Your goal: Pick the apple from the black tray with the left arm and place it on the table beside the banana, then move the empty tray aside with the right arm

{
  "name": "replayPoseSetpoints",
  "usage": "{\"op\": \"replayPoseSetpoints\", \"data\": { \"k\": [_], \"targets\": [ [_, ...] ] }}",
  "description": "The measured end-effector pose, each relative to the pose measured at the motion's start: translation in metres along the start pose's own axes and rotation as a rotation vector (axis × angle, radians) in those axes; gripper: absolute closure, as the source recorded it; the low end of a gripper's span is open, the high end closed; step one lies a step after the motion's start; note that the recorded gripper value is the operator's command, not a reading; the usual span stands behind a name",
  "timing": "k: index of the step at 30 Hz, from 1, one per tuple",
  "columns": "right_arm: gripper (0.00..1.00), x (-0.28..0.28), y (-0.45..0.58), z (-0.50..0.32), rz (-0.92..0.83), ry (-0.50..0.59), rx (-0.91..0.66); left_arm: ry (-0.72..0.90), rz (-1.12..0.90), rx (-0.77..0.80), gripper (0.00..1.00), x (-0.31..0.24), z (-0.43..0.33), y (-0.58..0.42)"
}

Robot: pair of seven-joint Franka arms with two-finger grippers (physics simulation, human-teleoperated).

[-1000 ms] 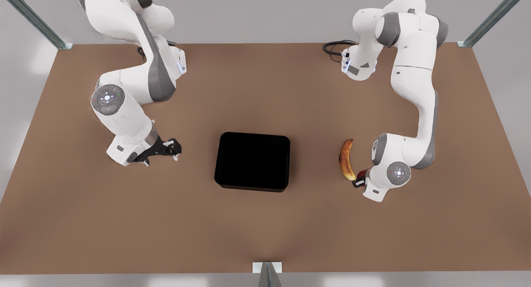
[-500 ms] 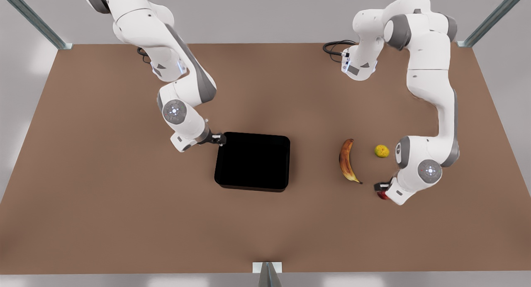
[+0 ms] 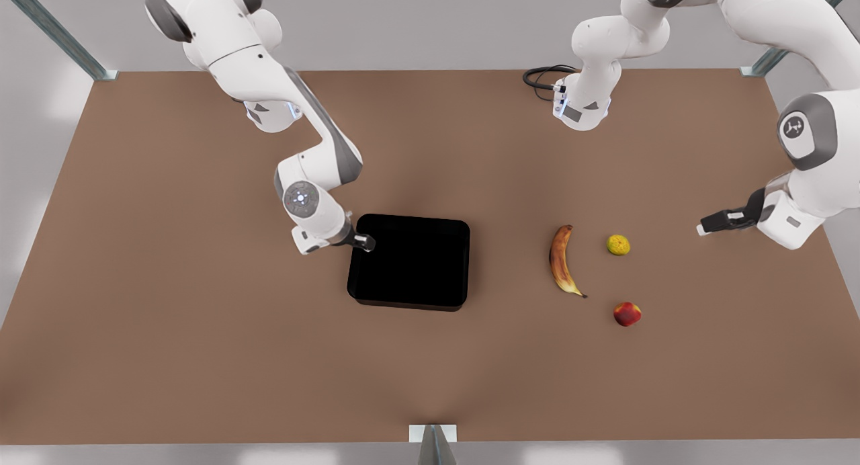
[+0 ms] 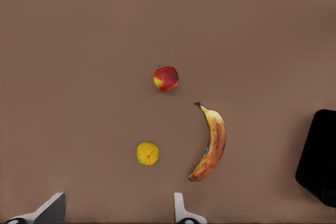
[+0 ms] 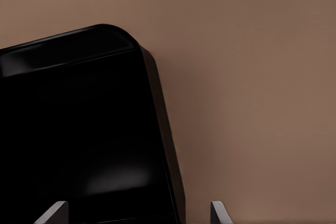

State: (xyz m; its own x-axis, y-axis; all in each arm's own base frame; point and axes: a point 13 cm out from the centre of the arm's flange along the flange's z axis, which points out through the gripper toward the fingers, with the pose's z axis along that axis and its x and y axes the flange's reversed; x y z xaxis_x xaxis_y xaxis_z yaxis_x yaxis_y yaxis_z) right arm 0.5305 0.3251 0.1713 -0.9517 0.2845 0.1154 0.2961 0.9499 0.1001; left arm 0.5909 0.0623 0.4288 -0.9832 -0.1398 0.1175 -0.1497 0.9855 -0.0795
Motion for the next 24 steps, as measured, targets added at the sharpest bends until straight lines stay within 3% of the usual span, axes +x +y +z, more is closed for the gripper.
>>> {"op": "replayPoseSetpoints", "data": {
  "k": [8,14,15,20,24],
  "targets": [
    [0.01,-0.005,-0.011,0.036,-0.006,0.029,0.031,0.079,0.116,-0.018,0.0,0.015,0.012,-0.046],
    [0.08,-0.003,-0.016,0.073,-0.025,0.054,0.055,0.057,0.163,-0.042,0.0,-0.006,0.03,-0.083],
    [0.11,-0.004,-0.017,0.078,-0.027,0.054,0.055,0.05,0.174,-0.05,0.0,-0.007,0.03,-0.092],
    [0.51,-0.01,-0.016,0.08,-0.038,0.039,0.043,0.038,0.194,-0.052,0.0,0.013,0.049,-0.106],
    [0.67,-0.012,-0.015,0.076,-0.046,0.034,0.035,-0.023,0.183,-0.052,0.0,0.001,0.05,-0.104]
  ]
}}
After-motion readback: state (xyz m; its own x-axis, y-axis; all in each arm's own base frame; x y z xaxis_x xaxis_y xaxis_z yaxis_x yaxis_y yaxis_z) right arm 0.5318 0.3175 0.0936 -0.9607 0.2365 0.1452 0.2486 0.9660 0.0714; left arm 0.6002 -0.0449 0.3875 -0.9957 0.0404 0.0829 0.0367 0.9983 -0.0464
